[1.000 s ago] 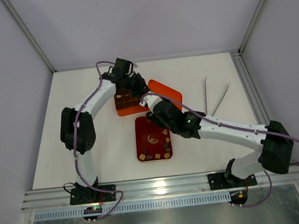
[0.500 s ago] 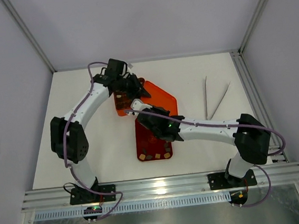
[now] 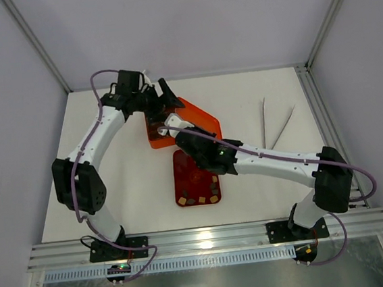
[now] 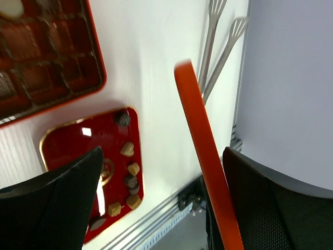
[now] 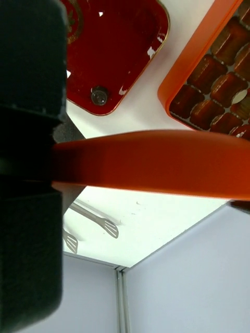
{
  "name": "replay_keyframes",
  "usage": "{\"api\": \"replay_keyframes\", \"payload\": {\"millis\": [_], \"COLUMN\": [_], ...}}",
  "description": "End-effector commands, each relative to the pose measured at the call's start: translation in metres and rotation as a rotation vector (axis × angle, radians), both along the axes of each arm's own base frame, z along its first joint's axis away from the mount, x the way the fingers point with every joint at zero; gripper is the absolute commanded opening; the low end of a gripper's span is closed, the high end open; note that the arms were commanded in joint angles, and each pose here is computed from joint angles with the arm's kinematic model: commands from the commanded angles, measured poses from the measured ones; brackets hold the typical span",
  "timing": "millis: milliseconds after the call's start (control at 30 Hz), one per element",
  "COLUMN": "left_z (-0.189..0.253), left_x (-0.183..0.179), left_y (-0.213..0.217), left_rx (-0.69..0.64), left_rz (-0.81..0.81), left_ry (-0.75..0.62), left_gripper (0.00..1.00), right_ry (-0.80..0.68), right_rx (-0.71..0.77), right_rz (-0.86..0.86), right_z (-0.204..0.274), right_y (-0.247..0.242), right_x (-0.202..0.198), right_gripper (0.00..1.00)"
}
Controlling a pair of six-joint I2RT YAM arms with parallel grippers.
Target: Pack the chocolate
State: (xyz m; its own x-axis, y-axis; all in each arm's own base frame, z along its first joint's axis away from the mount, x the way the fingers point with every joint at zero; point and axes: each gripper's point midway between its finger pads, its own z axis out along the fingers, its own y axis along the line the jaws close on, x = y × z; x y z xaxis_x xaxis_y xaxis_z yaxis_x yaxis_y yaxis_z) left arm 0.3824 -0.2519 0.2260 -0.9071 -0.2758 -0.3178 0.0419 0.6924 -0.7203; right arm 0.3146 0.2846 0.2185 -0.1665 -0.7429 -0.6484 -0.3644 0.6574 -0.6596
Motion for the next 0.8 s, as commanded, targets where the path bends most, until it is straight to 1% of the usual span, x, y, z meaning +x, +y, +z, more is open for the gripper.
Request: {"api": "replay_keyframes", "payload": {"millis": [0,133,233,367,400,433,467,500,533,567,600,633,667,700,733,767], "left_z": [0.062,0.092,0.118,0.126,0.129,0.117,0.111,0.114,0.111,0.088,0.088,0.080,0.062,0.054,0.051,0.038], "left_x": [0.035,0.058,0.067,0.072,0.072,0.071,0.069,0.064,0.063,0.059,0.055,0.052,0.050,0.049,0.047,0.046], "left_y": [0.024,0.056,0.069,0.089,0.101,0.109,0.115,0.126,0.131,0.134,0.141,0.144,0.148,0.150,0.155,0.156], "left_rx": [-0.071,-0.085,-0.103,-0.049,-0.001,0.036,0.066,0.104,0.119,0.142,0.154,0.166,0.184,0.194,0.210,0.221], "left_rz": [0.071,0.152,0.186,0.262,0.311,0.343,0.366,0.410,0.428,0.438,0.465,0.477,0.488,0.497,0.517,0.517], "left_ry": [-0.208,-0.292,-0.369,-0.416,-0.446,-0.433,-0.431,-0.455,-0.460,-0.423,-0.433,-0.425,-0.402,-0.396,-0.399,-0.388], "left_gripper": [0.93,0.95,0.96,0.96,0.96,0.96,0.96,0.96,0.96,0.96,0.95,0.95,0.95,0.95,0.95,0.95], "right_ry": [-0.008,0.047,0.082,0.158,0.190,0.209,0.299,0.340,0.364,0.403,0.479,0.532,0.551,0.644,0.672,0.707], "right_rx": [0.131,0.195,0.216,0.305,0.354,0.417,0.486,0.597,0.673,0.754,0.823,0.924,0.984,1.023,1.103,1.133], "right_rz": [0.012,0.068,0.116,0.157,0.158,0.175,0.264,0.219,0.236,0.269,0.312,0.311,0.337,0.360,0.370,0.378], "right_z": [0.042,0.051,0.052,0.054,0.053,0.064,0.059,0.062,0.073,0.079,0.076,0.084,0.091,0.076,0.090,0.089], "right_y": [-0.001,0.009,0.023,0.037,0.040,0.045,0.063,0.052,0.055,0.060,0.063,0.067,0.071,0.075,0.081,0.085], "right_x": [-0.008,-0.010,-0.009,0.004,0.008,0.014,0.011,0.031,0.038,0.044,0.053,0.058,0.066,0.075,0.082,0.087], "right_gripper": [0.04,0.04,0.04,0.04,0.04,0.04,0.04,0.04,0.04,0.04,0.04,0.04,0.04,0.04,0.04,0.04]}}
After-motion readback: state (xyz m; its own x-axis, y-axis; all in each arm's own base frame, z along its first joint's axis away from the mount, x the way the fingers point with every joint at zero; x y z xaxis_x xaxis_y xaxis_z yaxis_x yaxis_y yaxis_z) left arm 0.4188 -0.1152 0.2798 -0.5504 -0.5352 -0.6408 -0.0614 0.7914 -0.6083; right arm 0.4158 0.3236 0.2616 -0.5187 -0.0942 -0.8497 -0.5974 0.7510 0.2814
